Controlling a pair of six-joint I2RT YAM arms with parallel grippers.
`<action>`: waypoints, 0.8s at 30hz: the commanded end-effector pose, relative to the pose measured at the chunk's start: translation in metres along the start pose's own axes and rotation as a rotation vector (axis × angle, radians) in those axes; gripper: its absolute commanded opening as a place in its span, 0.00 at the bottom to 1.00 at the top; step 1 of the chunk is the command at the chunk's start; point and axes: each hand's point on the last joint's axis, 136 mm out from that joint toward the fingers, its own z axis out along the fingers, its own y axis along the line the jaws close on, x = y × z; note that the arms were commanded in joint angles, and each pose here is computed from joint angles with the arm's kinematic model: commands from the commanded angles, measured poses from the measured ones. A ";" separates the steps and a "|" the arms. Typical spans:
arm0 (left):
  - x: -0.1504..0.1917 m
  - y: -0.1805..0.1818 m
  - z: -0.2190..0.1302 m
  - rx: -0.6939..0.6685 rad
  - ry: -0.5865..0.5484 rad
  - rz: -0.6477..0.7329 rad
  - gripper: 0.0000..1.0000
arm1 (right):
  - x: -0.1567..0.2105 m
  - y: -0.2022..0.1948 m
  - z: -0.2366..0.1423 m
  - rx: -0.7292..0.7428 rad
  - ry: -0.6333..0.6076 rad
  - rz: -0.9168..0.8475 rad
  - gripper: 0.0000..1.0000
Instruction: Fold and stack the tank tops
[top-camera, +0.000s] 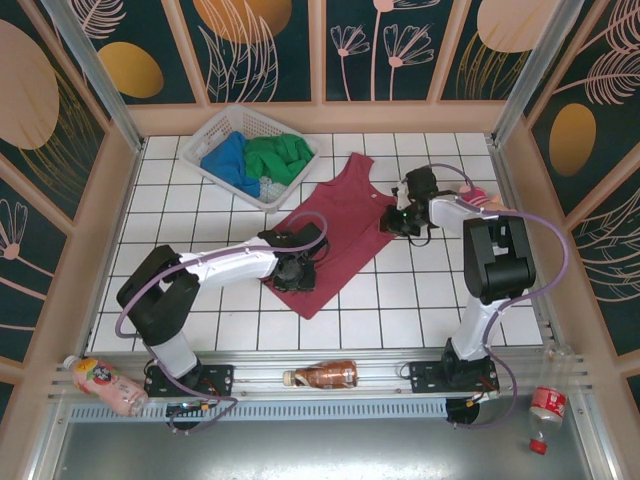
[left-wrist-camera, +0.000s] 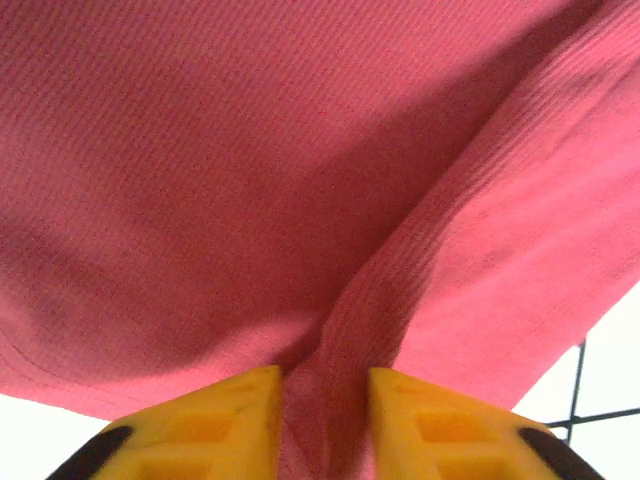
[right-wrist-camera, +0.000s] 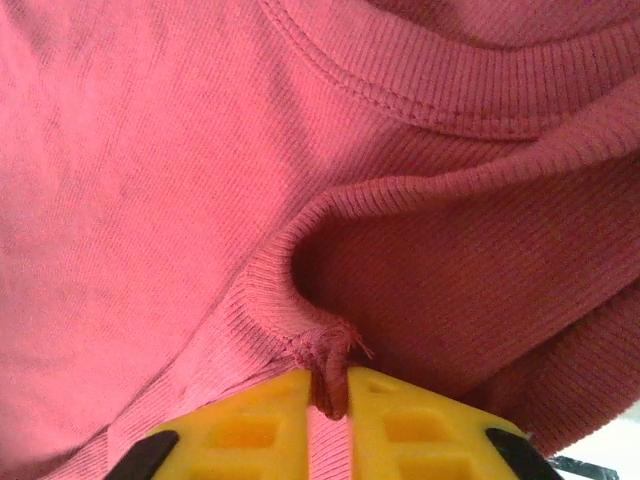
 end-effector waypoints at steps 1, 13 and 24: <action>-0.002 0.021 0.001 -0.110 -0.006 0.011 0.39 | -0.023 0.001 -0.007 0.047 -0.052 -0.038 0.23; 0.002 0.069 -0.017 -0.318 -0.010 -0.023 0.51 | -0.055 -0.033 -0.049 0.140 -0.136 0.009 0.40; -0.028 -0.016 -0.057 0.042 -0.061 -0.046 0.60 | -0.081 -0.101 -0.056 0.272 -0.170 0.129 0.43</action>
